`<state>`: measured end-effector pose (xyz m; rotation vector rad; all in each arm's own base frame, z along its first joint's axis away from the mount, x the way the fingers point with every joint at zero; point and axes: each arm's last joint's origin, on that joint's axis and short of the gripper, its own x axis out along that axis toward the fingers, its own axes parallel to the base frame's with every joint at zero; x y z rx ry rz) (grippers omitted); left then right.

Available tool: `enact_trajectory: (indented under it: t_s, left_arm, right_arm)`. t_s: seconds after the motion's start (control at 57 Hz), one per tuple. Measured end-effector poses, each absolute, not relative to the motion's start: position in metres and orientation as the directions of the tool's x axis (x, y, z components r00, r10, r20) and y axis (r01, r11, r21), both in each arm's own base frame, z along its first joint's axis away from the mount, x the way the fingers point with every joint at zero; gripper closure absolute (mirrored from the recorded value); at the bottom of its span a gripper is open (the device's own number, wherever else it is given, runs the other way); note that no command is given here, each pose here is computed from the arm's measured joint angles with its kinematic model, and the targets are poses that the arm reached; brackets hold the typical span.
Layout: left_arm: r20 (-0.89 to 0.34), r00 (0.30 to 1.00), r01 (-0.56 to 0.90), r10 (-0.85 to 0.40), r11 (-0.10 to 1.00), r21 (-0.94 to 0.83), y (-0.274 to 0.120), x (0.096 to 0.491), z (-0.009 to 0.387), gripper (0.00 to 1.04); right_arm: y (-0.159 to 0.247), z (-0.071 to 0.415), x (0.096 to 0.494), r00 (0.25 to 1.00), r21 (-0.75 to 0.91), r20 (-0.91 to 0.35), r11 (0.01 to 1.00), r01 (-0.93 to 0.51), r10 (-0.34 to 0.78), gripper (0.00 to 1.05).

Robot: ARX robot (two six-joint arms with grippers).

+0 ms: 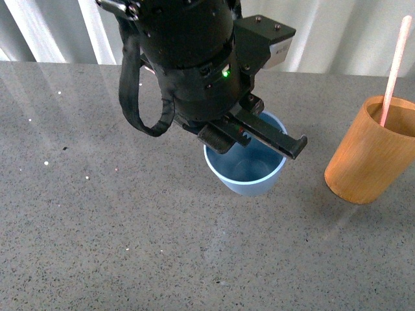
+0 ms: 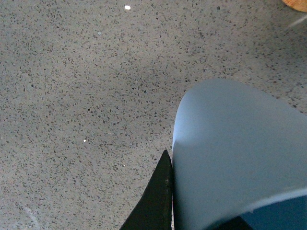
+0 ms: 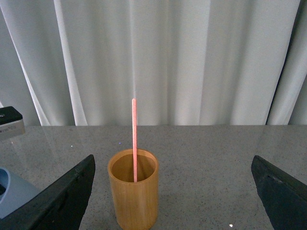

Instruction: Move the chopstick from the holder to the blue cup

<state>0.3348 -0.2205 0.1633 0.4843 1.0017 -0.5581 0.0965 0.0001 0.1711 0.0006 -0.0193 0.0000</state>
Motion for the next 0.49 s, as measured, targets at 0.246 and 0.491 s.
enact_trajectory:
  t_s: [0.246,0.491]
  left_arm:
    - [-0.896,0.429,0.635,-0.110,0.742,0.213,-0.220,0.346,0.140,1.01]
    - [-0.893,0.443,0.644,-0.082,0.722,0.253,-0.215,0.354,0.142,1.01]
  right_arm:
    - [0.000,0.171,0.097,1.000,0.001,0.019,1.000,0.000,0.000,0.10]
    - [0.000,0.171,0.097,1.000,0.001,0.019,1.000,0.000,0.000,0.10]
